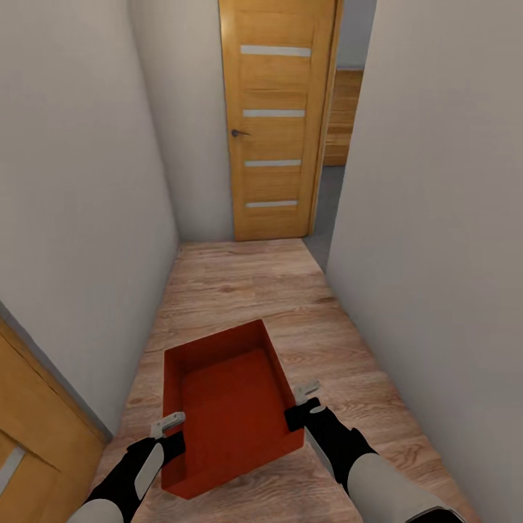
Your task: Move the two storage containers from the living room to the garage. In the garage, place one container on the floor and stack the other container on top of it (either order is fine).
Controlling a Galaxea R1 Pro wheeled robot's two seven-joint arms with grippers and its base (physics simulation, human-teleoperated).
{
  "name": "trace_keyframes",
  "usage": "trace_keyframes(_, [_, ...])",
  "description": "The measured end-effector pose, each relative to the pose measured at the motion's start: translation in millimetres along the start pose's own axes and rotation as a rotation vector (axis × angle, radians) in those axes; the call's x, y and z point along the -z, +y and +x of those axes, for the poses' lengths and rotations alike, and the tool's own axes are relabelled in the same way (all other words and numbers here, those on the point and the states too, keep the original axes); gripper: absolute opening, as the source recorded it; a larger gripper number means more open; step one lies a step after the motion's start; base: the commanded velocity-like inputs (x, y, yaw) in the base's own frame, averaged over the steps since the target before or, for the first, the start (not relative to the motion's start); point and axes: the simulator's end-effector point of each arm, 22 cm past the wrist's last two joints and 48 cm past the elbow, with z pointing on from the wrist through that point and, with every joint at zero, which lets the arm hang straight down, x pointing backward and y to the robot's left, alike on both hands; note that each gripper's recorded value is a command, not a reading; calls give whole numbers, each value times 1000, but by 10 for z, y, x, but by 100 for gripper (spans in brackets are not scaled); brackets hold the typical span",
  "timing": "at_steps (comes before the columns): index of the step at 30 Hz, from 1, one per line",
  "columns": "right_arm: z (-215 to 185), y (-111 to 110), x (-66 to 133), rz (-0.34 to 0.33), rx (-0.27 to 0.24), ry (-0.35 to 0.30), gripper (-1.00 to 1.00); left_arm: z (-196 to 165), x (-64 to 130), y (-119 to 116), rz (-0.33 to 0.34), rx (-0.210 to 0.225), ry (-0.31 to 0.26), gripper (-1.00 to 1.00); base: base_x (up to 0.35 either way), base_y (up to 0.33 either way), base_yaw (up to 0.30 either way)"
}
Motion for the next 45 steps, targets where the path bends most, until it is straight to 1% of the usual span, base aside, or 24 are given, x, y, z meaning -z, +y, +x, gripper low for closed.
trace_keyframes(17, [0, 1, 0, 0, 0, 0, -100, 1, -1, 1, 0, 0, 0, -100, 341, 93, 0])
trace_keyframes(45, [2, -4, 0, 0, 1, 0, -100, 5, -1, -3, 0, 1, 0, -100, 341, 3, 0])
